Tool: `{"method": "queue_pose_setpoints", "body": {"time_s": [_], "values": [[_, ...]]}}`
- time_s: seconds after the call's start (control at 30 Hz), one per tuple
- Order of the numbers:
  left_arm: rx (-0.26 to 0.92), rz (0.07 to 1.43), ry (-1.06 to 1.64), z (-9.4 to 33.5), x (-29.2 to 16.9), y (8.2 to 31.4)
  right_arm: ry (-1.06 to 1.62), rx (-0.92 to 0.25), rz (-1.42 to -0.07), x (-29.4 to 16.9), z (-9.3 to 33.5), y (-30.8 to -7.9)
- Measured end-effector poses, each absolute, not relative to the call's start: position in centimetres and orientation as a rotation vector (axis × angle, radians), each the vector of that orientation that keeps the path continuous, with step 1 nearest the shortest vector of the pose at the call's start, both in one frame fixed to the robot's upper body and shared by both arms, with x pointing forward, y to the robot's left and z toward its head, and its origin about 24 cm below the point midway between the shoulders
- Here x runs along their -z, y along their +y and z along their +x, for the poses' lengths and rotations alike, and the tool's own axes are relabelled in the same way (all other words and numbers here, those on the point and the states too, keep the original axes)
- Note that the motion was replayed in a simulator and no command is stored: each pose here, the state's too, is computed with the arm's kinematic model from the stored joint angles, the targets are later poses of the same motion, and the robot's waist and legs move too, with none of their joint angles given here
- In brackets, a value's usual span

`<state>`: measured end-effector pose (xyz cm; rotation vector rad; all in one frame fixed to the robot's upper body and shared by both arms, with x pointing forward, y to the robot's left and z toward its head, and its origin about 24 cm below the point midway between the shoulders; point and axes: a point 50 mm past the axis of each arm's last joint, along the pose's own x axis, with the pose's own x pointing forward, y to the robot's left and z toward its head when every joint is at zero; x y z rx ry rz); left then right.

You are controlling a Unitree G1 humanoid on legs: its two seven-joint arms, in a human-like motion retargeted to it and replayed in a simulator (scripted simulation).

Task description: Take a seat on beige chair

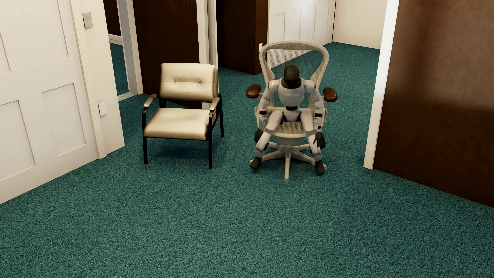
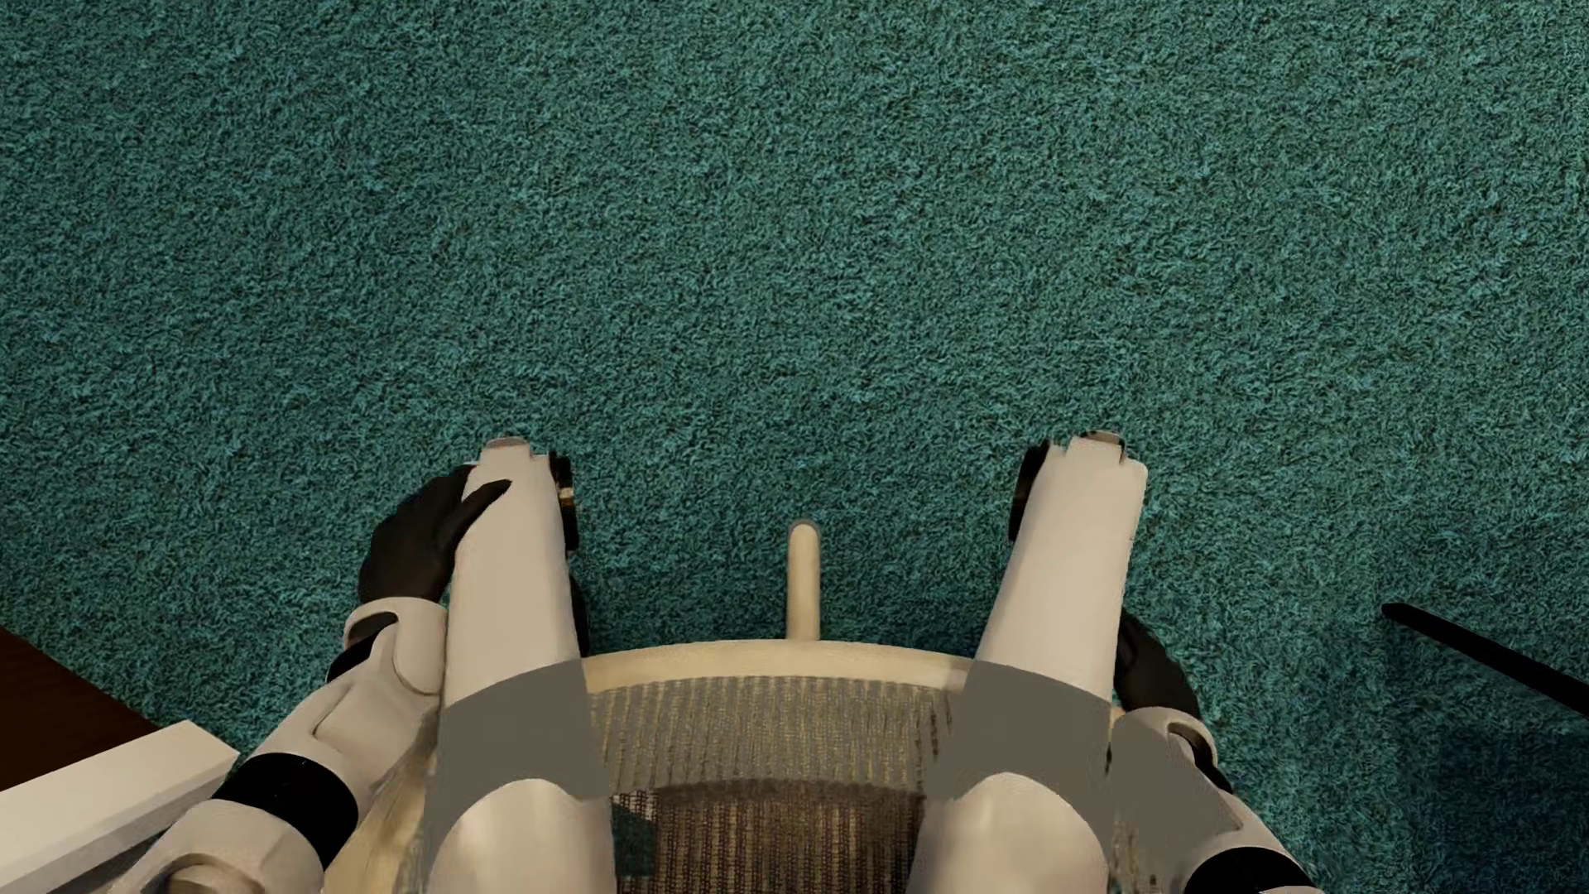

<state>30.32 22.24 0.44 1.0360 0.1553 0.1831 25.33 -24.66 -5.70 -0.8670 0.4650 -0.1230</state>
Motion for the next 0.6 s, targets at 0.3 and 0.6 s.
{"method": "queue_pose_setpoints", "body": {"time_s": [0.3, 0.6], "values": [[-0.253, 1.010, 0.349, 28.4, 3.3, 22.5, 0.606, -0.010, -0.901, 8.7, 22.8, -23.6], [-0.278, 0.963, 0.459, 27.7, 5.0, 21.9, 0.713, 0.075, -0.824, 10.0, 21.9, -23.6]]}}
